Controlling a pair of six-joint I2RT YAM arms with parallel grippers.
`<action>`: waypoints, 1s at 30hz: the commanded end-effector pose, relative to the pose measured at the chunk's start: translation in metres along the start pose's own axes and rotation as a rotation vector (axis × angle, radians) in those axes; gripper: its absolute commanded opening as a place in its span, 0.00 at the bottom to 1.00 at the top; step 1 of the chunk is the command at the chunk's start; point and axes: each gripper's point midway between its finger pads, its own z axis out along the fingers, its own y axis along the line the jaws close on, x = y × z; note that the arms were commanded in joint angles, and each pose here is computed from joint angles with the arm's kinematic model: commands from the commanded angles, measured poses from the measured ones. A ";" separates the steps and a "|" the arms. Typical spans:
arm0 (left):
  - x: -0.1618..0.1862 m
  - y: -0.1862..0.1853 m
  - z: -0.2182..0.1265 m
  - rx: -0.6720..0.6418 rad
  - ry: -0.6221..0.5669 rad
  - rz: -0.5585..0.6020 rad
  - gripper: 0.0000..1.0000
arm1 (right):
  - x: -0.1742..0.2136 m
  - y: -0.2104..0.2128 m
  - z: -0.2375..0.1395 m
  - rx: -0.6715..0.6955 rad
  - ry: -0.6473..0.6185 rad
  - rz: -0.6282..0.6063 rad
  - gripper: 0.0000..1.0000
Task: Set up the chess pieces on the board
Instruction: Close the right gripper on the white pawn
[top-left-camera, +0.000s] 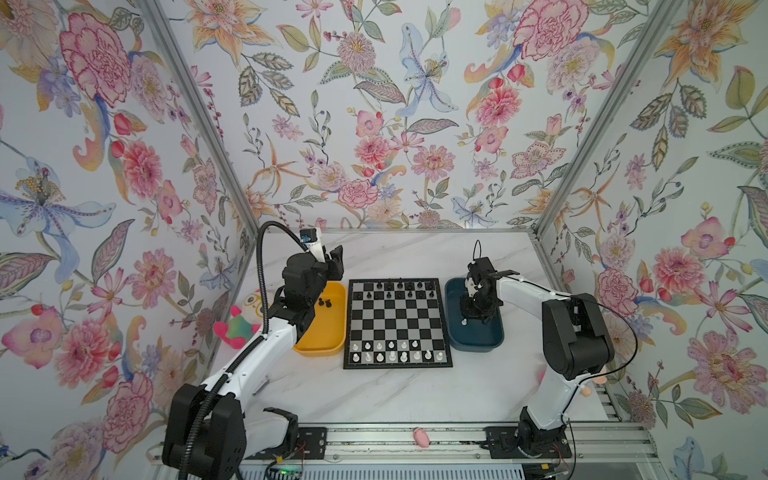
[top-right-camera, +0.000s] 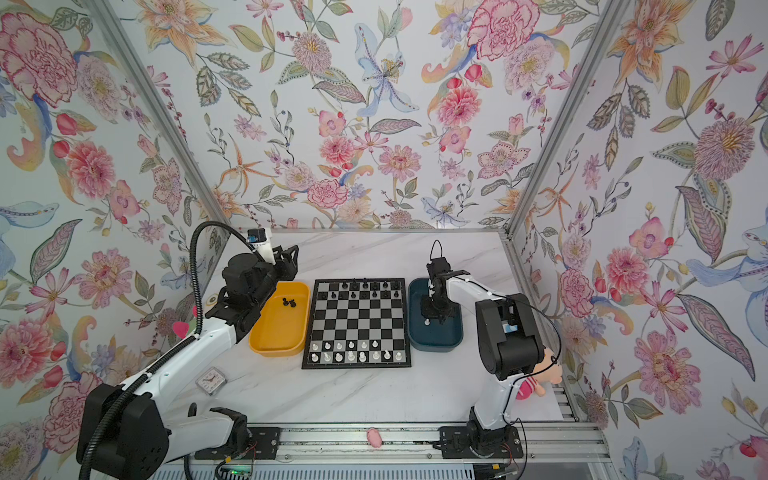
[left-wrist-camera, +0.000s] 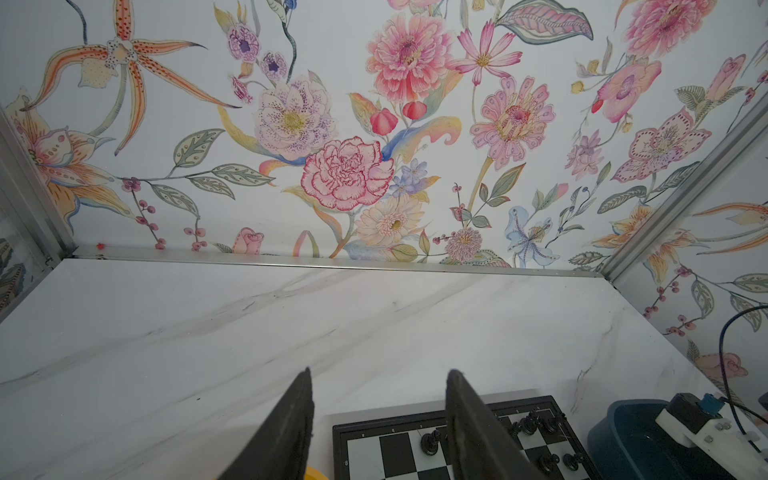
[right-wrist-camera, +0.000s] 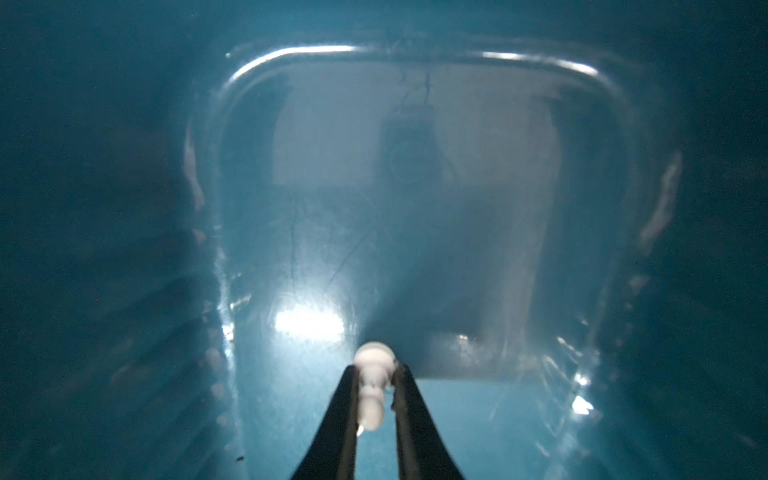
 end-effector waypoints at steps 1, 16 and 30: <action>-0.002 0.002 0.001 0.003 -0.013 -0.018 0.53 | -0.009 0.001 -0.014 -0.004 -0.034 0.010 0.20; -0.002 0.002 0.002 0.007 -0.012 -0.020 0.53 | -0.012 0.002 -0.020 -0.006 -0.049 0.009 0.19; 0.000 0.002 0.003 0.008 -0.009 -0.023 0.53 | -0.012 0.003 -0.020 -0.009 -0.048 0.008 0.10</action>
